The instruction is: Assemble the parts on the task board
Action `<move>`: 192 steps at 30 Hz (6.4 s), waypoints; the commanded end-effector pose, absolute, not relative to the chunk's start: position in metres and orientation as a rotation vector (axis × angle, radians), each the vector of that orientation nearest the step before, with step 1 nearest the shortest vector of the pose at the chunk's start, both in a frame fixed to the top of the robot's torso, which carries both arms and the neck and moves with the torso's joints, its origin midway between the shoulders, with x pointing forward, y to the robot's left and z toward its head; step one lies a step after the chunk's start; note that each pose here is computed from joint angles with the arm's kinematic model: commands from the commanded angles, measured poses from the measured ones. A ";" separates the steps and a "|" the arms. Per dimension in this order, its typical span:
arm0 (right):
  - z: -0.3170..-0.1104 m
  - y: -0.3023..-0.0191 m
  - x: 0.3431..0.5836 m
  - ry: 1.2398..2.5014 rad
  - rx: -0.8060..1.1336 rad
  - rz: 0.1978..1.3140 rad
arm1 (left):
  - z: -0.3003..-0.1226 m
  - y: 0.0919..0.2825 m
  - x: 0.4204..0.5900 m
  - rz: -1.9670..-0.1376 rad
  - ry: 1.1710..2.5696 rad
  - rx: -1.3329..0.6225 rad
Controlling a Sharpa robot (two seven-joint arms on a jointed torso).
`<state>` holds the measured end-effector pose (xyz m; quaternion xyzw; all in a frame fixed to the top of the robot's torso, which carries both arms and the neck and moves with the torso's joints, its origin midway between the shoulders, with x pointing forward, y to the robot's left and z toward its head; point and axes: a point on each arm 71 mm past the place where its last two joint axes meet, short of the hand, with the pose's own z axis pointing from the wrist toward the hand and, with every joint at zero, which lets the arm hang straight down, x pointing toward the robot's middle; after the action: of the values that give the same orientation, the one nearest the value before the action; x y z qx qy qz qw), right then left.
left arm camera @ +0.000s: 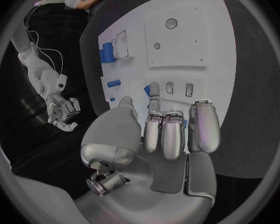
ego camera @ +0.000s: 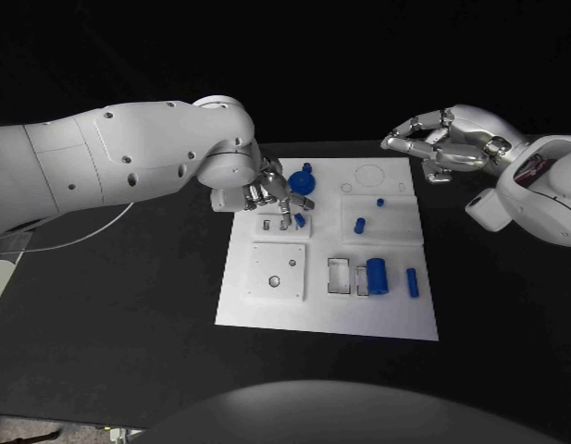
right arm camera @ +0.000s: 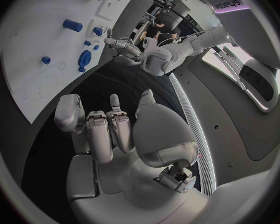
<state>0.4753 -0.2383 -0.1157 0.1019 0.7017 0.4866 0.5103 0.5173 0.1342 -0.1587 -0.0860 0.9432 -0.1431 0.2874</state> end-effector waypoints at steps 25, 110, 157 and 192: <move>-0.121 -0.239 0.477 1.750 0.288 1.178 | -0.176 0.152 0.514 -0.265 2.583 -0.554; -0.132 -0.238 0.479 1.825 0.288 1.174 | -0.200 0.146 0.520 -0.214 2.602 -0.541; -0.135 -0.242 0.479 1.846 0.299 1.162 | -0.198 0.142 0.523 -0.227 2.502 -0.544; -0.145 -0.249 0.478 1.848 0.322 1.151 | -0.182 0.158 0.498 -0.151 2.273 -0.259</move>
<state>0.4791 -0.2496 -0.1450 0.1340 0.7492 0.4610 0.4562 0.4972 0.1505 -0.1849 -0.1013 0.9116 -0.1240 0.3787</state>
